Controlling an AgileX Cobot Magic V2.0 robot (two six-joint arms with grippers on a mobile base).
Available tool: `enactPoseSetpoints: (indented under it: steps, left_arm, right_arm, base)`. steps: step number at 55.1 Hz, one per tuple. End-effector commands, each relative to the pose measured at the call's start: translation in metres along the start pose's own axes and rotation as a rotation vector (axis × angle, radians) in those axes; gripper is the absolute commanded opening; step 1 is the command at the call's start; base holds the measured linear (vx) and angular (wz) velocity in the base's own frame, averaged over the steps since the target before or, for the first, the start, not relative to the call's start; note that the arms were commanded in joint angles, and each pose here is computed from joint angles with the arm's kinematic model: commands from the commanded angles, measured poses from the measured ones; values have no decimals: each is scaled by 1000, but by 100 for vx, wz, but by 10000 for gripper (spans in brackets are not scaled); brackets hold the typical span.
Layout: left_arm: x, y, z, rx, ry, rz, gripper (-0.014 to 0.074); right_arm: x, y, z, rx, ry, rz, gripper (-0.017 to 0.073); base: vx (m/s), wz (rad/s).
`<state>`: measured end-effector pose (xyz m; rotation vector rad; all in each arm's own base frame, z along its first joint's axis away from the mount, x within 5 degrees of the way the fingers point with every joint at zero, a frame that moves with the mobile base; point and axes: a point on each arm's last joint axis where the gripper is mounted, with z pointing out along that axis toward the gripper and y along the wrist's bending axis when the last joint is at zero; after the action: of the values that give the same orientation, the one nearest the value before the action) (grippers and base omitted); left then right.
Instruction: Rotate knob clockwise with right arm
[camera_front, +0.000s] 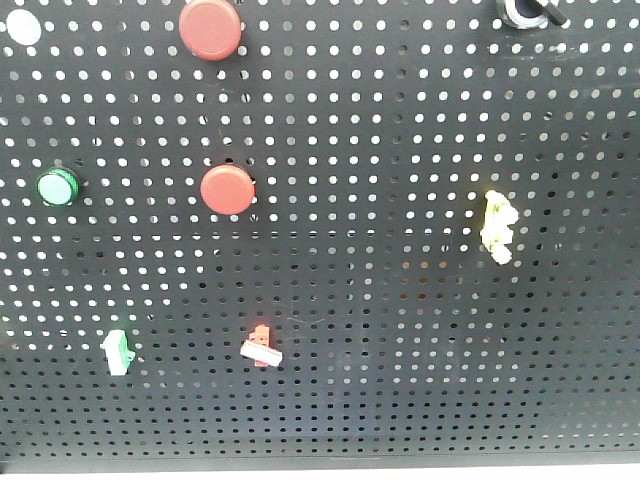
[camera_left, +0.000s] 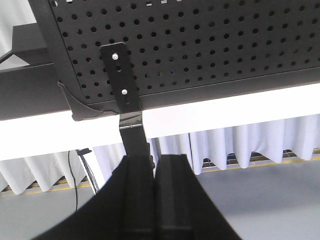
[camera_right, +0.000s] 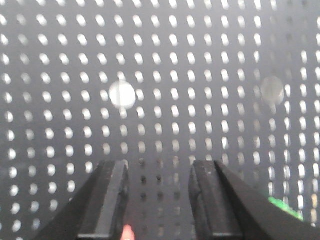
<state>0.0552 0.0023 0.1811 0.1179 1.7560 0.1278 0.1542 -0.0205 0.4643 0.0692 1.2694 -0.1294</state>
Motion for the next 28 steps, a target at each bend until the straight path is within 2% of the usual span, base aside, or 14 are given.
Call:
enactPoseSetpoints:
  steps: [1, 7, 13, 17, 22, 28]
  left_arm:
    - [1, -1, 1, 4, -68, -8, -7]
    - [1, -1, 1, 4, -68, -8, -7]
    - [1, -1, 1, 4, -68, -8, -7]
    - [1, -1, 1, 4, -68, -8, -7]
    - [1, -1, 1, 4, -68, -8, -7]
    - [1, -1, 1, 4, -68, -8, -7]
  right_arm:
    - [-15, 6, 10, -41, -139, -70, 372]
    - [-22, 27, 20, -164, -218, -115, 367]
    - [-35, 57, 29, -314, -278, -158, 367]
    - [-40, 72, 36, -369, -278, -203, 367]
    - [-44, 88, 46, -415, -276, -294, 367]
    - [-49, 104, 58, -449, -277, -354, 367]
  base:
    - [0, 0]
    - [0, 0]
    - [0, 0]
    - [0, 0]
    - [0, 0]
    - [0, 0]
